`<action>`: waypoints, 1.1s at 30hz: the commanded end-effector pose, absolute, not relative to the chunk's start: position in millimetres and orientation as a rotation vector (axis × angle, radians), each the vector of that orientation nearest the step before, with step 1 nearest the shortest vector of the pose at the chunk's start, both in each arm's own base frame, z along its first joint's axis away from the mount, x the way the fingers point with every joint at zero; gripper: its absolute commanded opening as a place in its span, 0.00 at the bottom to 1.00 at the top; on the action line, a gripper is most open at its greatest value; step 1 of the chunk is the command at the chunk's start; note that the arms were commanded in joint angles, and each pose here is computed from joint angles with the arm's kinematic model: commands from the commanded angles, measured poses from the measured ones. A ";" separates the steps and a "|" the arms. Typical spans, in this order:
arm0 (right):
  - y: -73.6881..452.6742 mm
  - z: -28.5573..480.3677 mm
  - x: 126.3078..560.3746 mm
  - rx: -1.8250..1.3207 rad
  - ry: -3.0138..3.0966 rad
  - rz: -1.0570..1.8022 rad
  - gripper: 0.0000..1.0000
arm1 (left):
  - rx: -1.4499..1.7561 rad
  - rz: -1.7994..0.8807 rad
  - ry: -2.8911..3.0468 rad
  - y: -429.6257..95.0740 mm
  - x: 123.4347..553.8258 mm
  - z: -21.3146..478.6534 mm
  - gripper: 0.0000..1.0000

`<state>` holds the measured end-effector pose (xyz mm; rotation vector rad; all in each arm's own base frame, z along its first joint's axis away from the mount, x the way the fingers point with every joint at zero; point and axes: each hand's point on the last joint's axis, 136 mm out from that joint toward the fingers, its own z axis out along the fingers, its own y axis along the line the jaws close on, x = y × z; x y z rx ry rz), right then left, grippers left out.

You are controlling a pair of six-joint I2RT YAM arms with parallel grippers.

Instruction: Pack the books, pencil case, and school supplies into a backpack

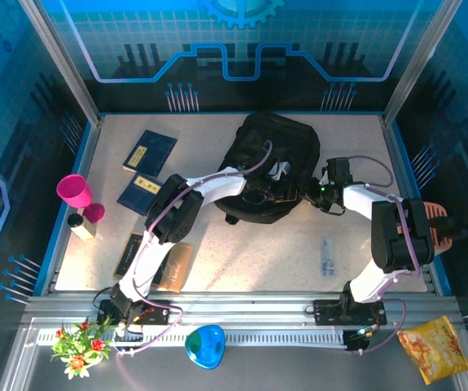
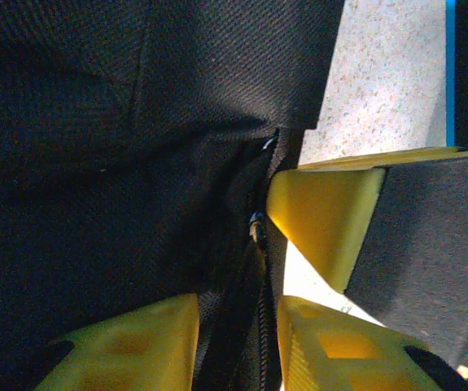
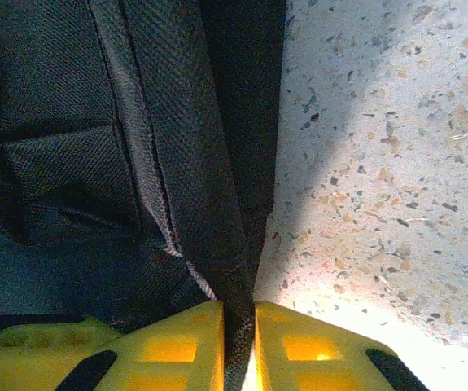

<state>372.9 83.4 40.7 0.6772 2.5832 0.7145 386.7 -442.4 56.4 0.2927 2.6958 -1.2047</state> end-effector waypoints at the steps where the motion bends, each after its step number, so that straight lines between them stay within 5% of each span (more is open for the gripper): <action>1: 81.7 28.5 360.0 0.730 2.632 0.724 0.17 | 0.342 -1.172 2.710 -445.9 382.3 52.2 0.32; 7: 82.0 30.8 361.6 0.723 2.625 0.729 0.17 | 0.357 -1.175 2.704 -446.6 382.5 52.9 0.26; 13: 81.4 41.3 366.9 0.687 2.604 0.723 0.21 | 0.393 -1.135 2.678 -444.1 385.3 62.0 0.00; 22: 73.7 63.0 388.7 0.642 2.544 0.671 0.44 | 0.467 -1.099 2.604 -438.0 381.8 91.8 0.00; 26: 73.4 59.1 398.2 0.641 2.554 0.661 0.44 | 0.473 -1.084 2.610 -436.1 376.8 94.9 0.00; 33: 75.2 52.5 408.0 0.637 2.575 0.666 0.26 | 0.462 -1.054 2.642 -429.3 368.9 96.8 0.00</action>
